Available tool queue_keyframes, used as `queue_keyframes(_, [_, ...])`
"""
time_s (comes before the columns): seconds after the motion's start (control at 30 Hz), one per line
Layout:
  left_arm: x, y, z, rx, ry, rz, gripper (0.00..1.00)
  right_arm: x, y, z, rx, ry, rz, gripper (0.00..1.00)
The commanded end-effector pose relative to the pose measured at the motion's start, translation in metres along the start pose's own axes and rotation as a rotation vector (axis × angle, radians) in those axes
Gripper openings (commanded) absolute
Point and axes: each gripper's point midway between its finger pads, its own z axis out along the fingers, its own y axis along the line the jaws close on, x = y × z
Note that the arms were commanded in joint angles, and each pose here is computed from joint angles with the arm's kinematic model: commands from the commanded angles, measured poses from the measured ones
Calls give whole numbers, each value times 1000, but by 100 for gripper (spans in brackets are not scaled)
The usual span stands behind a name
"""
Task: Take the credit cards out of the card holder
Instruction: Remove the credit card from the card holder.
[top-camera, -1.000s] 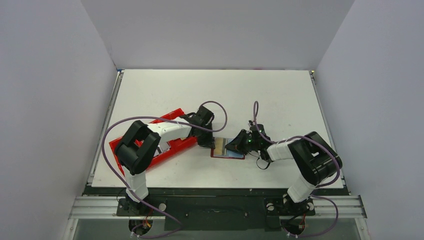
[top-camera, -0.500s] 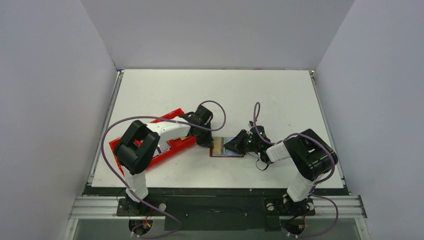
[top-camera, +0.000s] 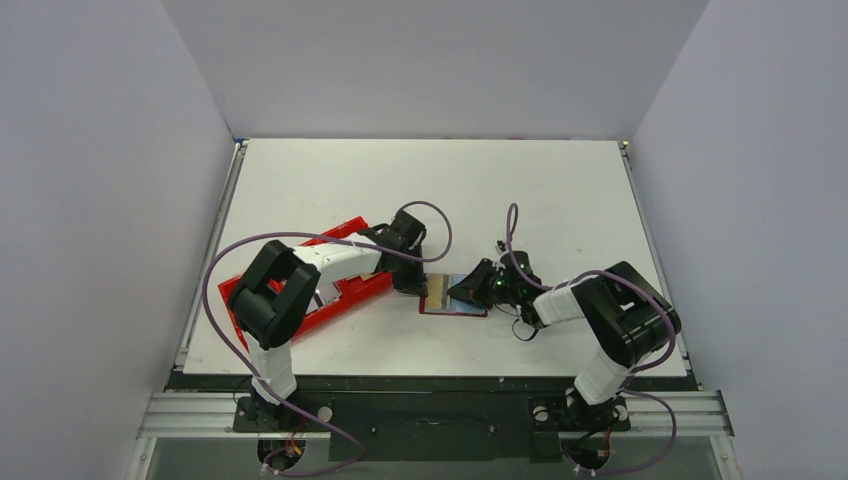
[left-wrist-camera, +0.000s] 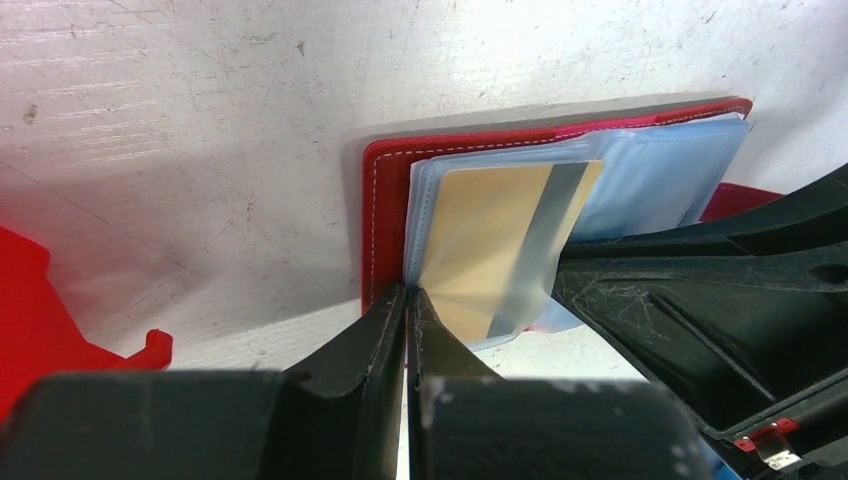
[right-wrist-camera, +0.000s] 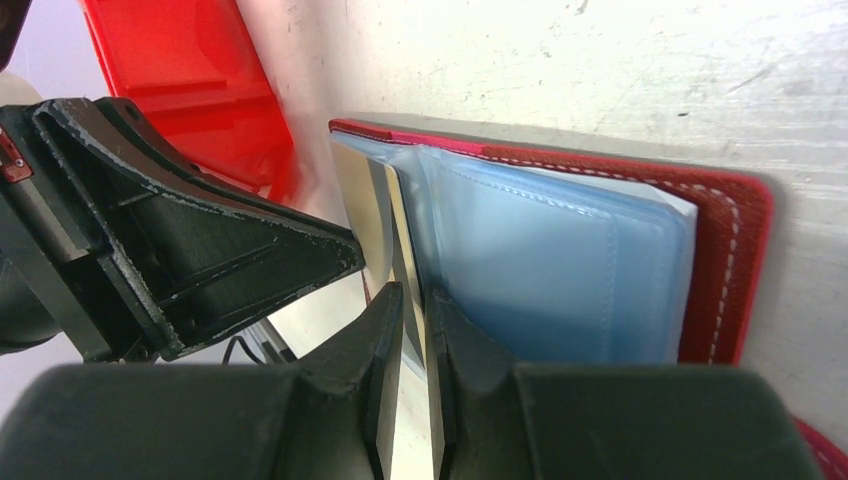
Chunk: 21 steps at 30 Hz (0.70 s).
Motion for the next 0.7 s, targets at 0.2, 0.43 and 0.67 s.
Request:
queue_keyframes(0.2, [27,41,29,-151,59,17,0,17,29,-7,-98,62,-58,16])
queue_keyframes(0.43, [27,42,29,-152,59,13,0,10,28,-12,-146,15,3,29])
queue_keyframes(0.67, [28,42,30,-149,64,12,0,7,29,-14,-169,-14,21,39])
